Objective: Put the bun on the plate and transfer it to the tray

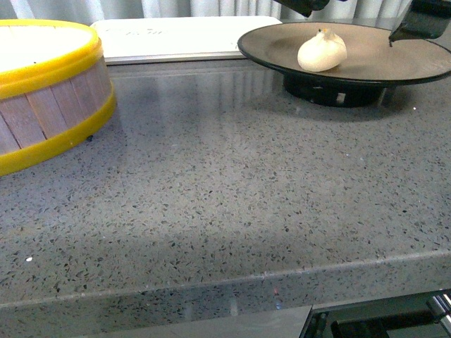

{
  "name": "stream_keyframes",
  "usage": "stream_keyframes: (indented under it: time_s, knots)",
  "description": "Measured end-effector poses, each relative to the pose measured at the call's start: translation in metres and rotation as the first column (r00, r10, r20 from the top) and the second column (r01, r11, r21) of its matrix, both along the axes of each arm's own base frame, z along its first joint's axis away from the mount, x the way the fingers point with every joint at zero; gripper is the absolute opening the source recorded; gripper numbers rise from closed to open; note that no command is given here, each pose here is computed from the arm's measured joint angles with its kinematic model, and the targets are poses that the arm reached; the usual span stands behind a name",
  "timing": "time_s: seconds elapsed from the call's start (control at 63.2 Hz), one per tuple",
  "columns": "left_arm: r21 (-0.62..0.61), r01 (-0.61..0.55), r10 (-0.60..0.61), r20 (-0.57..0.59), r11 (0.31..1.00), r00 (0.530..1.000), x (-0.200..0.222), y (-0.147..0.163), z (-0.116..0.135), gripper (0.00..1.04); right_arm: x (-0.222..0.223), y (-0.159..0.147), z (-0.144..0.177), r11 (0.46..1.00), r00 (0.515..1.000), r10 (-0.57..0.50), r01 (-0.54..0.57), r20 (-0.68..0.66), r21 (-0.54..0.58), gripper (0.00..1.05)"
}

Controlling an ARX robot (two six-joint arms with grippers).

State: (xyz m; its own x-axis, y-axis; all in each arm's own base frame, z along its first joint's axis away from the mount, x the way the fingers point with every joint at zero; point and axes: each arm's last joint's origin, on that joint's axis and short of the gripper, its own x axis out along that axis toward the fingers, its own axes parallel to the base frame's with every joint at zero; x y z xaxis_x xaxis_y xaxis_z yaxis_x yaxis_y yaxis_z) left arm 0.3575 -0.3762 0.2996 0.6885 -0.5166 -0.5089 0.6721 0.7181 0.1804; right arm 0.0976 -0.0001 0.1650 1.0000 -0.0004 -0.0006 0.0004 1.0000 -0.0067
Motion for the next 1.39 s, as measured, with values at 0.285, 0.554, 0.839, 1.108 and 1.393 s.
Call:
stream_keyframes:
  time_s: [0.285, 0.554, 0.839, 1.108, 1.393]
  knots:
    - [-0.165, -0.031, 0.048, 0.100, 0.986, 0.994, -0.019, 0.045, 0.049, 0.98, 0.000, 0.000, 0.000, 1.000, 1.000, 0.000, 0.000, 0.000, 0.000, 0.96]
    - [-0.249, -0.144, 0.201, 0.221, 0.958, 0.954, -0.074, 0.214, 0.067, 0.98, 0.000, 0.000, 0.000, 1.000, 1.000, 0.000, 0.000, 0.000, 0.000, 0.96]
    - [-0.275, -0.286, 0.340, 0.174, 0.918, 0.924, -0.125, 0.331, 0.032, 0.98, 0.000, 0.000, 0.000, 1.000, 1.000, 0.000, 0.000, 0.000, 0.000, 0.96]
    - [-0.463, -0.514, 0.673, 0.298, 0.722, 0.677, -0.168, 0.376, -0.019, 0.58, 0.000, 0.000, 0.000, 1.000, 1.000, 0.000, 0.000, 0.000, 0.000, 0.96]
    - [-0.458, -0.520, 0.670, 0.270, 0.721, 0.691, -0.194, 0.376, -0.069, 0.11, 0.000, 0.000, 0.000, 1.000, 1.000, 0.000, 0.000, 0.000, 0.000, 0.96]
